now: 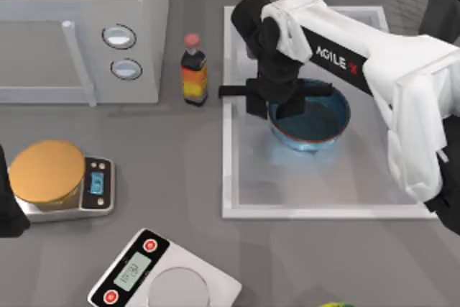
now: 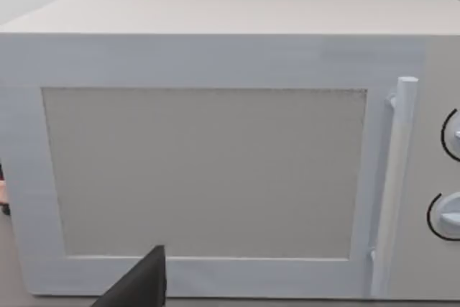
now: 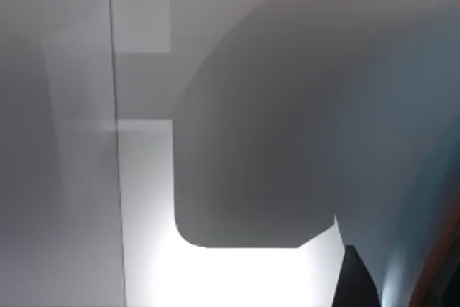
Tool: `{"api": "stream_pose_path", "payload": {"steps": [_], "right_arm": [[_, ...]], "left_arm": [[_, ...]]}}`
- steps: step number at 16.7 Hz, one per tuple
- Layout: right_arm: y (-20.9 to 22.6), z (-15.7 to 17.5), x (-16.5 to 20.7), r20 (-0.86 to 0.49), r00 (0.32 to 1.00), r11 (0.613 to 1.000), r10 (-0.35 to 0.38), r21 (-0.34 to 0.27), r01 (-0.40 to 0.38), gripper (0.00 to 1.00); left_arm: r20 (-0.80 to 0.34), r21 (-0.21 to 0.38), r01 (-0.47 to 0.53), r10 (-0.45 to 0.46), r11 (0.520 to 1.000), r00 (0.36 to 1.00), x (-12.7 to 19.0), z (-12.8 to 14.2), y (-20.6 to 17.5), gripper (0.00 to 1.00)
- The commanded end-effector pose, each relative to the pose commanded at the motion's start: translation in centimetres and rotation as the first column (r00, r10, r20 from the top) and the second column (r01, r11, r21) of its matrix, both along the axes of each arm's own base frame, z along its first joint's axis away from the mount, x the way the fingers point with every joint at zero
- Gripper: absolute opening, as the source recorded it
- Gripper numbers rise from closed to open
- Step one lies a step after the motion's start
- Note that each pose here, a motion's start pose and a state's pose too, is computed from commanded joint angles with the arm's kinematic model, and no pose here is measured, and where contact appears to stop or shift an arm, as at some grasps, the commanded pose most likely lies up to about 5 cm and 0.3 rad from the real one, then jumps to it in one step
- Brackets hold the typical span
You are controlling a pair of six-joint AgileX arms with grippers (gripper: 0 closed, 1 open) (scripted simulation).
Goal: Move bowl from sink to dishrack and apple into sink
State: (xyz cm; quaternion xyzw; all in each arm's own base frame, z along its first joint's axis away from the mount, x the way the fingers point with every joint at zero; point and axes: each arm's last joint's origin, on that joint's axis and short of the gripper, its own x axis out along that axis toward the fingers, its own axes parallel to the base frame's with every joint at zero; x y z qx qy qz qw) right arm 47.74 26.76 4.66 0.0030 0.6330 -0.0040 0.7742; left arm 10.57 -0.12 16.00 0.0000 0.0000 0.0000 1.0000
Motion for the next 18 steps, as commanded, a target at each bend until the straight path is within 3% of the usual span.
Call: {"api": "stream_pose_path", "payload": {"steps": [7,10,14,18], "right_arm": [[-0.4,0.3,0.2,0.002,1.0,1.0,-0.008,0.0,0.008,0.0],[-0.7,2.0,-0.8,-0.037,0.999,0.999,-0.034,-0.036,0.032,0.0],[0.4,8.9,-5.7,-0.127,0.99,0.993,-0.058,-0.113,0.043,0.0],[1.6,18.6,-14.1,-0.145,0.988,0.988,-0.061,-0.147,0.04,0.0]], "left_arm": [[0.0,0.0,0.0,0.0,1.0,1.0,0.0,0.0,0.0,1.0],[0.0,0.0,0.0,0.0,1.0,1.0,0.0,0.0,0.0,1.0],[0.0,0.0,0.0,0.0,1.0,1.0,0.0,0.0,0.0,1.0],[0.0,0.0,0.0,0.0,1.0,1.0,0.0,0.0,0.0,1.0]]}}
